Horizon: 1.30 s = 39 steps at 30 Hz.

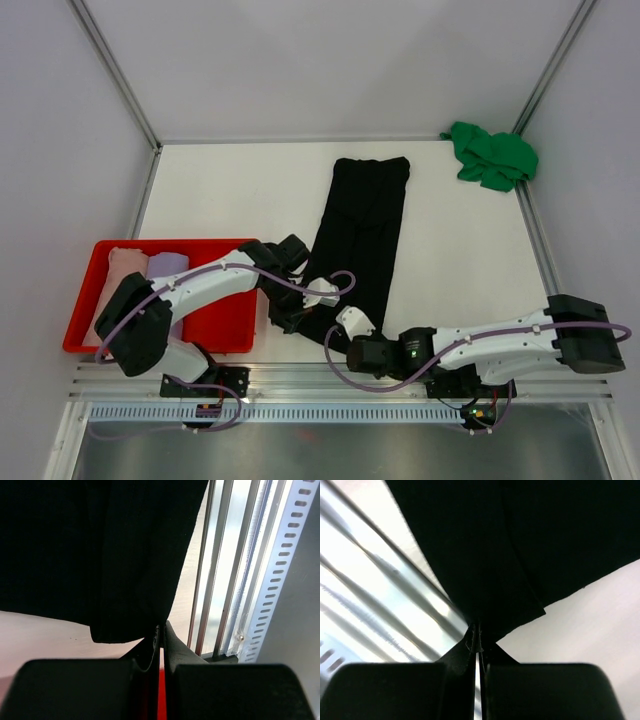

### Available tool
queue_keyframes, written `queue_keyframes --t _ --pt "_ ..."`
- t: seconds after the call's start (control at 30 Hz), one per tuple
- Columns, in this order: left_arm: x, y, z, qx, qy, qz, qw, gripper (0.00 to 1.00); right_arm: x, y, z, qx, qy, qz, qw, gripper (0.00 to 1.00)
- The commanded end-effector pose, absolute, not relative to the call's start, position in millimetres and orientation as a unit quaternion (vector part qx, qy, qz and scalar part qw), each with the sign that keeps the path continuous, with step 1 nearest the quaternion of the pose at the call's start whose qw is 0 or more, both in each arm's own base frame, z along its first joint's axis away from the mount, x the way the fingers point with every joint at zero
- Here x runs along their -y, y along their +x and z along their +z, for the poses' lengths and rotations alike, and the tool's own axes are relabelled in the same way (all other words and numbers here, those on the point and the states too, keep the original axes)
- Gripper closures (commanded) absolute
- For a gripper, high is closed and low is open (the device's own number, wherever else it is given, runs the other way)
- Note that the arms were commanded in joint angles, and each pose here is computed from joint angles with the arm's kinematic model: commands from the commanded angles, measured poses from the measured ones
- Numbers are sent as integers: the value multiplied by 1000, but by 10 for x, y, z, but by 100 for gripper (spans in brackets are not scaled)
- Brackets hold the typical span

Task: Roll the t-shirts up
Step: Roll the tshirt

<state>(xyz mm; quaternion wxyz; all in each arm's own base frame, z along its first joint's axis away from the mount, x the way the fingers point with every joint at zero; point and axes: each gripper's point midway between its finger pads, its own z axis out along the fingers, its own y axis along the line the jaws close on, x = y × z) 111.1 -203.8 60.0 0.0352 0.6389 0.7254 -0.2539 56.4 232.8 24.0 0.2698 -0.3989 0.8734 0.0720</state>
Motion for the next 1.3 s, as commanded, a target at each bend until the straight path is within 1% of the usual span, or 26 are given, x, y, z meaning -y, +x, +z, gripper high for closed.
queue_keyframes --t 0.0,0.1,0.23,0.3,0.43,0.57,0.7,0.77,0.8,1.0,1.17,1.2,1.27 --pt "2122 1131 705 -704 653 -275 40 98 -2368 477 475 -871 -388 135 269 100" --pt "2154 1185 708 -701 658 -274 34 98 -2401 439 587 -868 -384 194 250 100" --pt "2165 1323 716 -703 657 -271 24 98 -2416 587 694 -875 -338 267 222 100" --pt "2180 1402 702 -706 655 -270 23 98 -2384 662 737 -880 -314 282 217 100" --pt "2157 1491 642 -713 648 -267 14 97 -2303 920 763 -898 -259 285 213 100" --pt "2169 1551 595 -720 641 -265 6 96 -2183 1006 557 -924 -223 266 161 100" --pt "2143 1696 529 -736 626 -256 5 93 -2072 1227 508 -939 -176 251 158 100" --pt "2131 1791 482 -748 618 -241 6 89 -2002 1303 492 -944 -156 244 159 100" --pt "2149 1850 466 -756 611 -235 13 86 -1957 1386 486 -946 -137 244 164 100" --pt "2220 2105 452 -786 583 -200 43 81 -1879 1472 414 -954 -109 234 152 100" --pt "2291 2327 628 -796 570 -180 94 68 -1866 1542 431 -957 -82 234 150 100" --pt "2318 2349 760 -791 571 -183 116 61 -1823 1546 413 -960 -69 228 144 100" --pt "2377 2396 936 -783 574 -188 148 55 -1767 1540 382 -964 -51 221 135 100"
